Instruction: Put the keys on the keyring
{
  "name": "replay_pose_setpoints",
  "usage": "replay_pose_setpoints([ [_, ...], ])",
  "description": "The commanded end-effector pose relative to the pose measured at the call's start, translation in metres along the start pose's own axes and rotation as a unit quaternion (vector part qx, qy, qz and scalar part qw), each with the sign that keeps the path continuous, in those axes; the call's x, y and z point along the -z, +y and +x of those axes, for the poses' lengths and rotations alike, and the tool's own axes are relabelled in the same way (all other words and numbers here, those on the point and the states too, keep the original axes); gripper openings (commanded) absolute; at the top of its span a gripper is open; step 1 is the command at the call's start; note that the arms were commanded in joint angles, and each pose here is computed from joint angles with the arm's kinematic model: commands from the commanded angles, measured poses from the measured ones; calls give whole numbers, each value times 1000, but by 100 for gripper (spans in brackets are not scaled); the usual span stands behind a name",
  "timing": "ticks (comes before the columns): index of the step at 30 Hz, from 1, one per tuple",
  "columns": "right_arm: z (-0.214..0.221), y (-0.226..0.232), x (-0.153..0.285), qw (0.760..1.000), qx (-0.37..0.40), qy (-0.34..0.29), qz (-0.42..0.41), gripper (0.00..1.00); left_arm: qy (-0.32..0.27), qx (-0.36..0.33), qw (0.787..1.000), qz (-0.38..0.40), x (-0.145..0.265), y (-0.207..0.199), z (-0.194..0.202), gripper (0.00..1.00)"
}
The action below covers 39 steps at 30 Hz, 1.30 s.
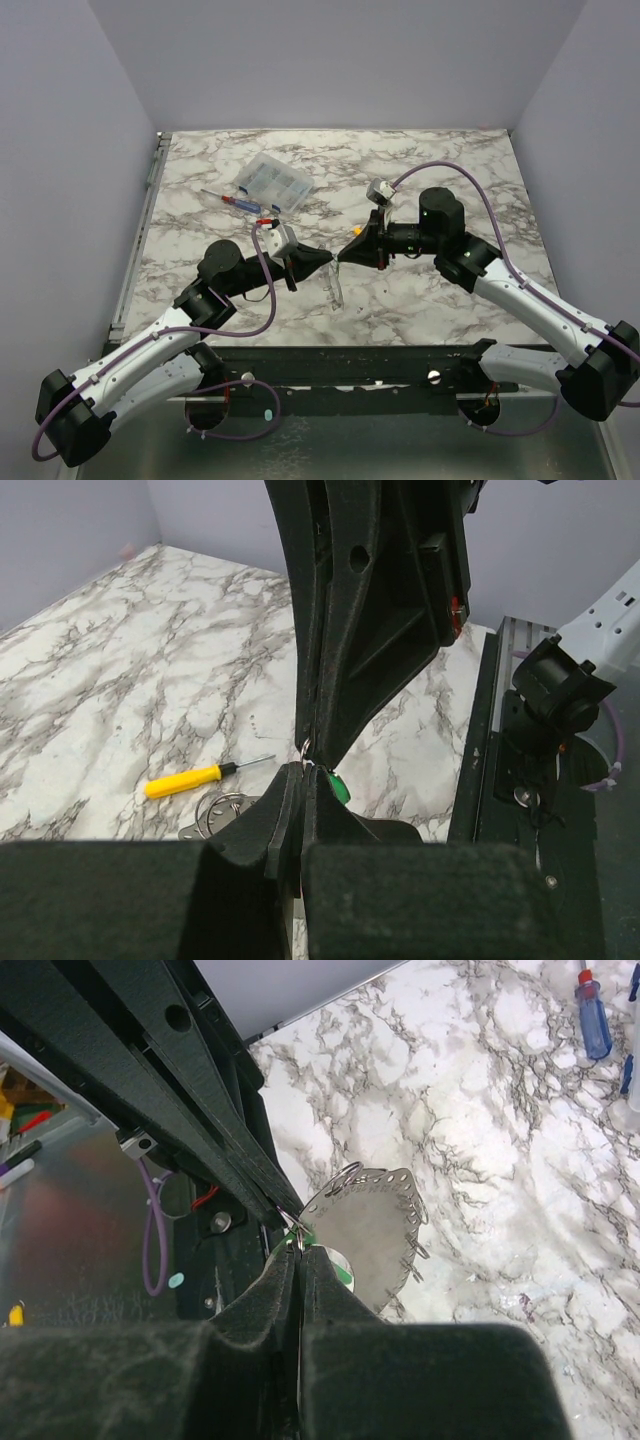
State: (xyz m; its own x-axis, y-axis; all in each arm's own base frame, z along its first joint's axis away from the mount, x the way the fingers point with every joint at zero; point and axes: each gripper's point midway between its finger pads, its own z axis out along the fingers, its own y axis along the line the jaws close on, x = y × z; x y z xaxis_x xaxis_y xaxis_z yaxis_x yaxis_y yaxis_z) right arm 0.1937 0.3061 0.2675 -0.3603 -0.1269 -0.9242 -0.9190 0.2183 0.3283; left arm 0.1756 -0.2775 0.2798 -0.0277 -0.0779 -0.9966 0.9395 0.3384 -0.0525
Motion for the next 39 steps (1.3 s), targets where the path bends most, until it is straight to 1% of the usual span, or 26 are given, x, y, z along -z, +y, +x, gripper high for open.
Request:
replay_pose_setpoints([
  [1,-6,-9,-1,1000,0,-5,26,7,-30,-16,999,17,0,-7,-21,0],
  [3,-6,-8,-2,1000,-1,-3,21,26,-30,-17,999,17,0,-8,-21,0],
  [4,-6,-7,-2,1000,-1,-2,19,33,-30,-16,999,17,0,-8,-21,0],
  [6,-8,-6,-2,1000,1,-5,19,42,-31,-17,999,16,0,-8,-22,0],
  [9,-10,-6,0,1000,6,-8,23,49,-31,-17,999,16,0,-8,-22,0],
  [14,-15,-6,7,999,36,-18,34,52,-32,-17,999,16,1,-8,-22,0],
  [19,-25,-6,19,994,77,-55,59,52,-32,-18,999,16,0,-8,-23,0],
  [22,-27,-2,22,993,89,-60,54,53,-33,-17,999,17,1,-8,-23,0],
  [25,-34,6,21,990,114,-76,32,53,-33,-20,999,18,1,-8,-23,0],
  [30,-24,12,17,987,140,-84,-1,54,-36,-23,999,17,2,-9,-24,0],
  [32,-21,13,17,986,141,-87,-7,56,-36,-24,999,17,2,-9,-24,0],
  [34,-29,21,21,982,147,-117,-16,57,-37,-25,999,16,3,-9,-25,0],
  [36,-27,31,26,976,166,-138,-35,61,-39,-26,999,15,3,-9,-26,0],
  [37,-22,35,27,973,180,-140,-47,63,-39,-26,999,16,3,-9,-26,0],
  [39,-12,42,26,969,198,-130,-75,64,-42,-28,999,18,4,-10,-28,0],
])
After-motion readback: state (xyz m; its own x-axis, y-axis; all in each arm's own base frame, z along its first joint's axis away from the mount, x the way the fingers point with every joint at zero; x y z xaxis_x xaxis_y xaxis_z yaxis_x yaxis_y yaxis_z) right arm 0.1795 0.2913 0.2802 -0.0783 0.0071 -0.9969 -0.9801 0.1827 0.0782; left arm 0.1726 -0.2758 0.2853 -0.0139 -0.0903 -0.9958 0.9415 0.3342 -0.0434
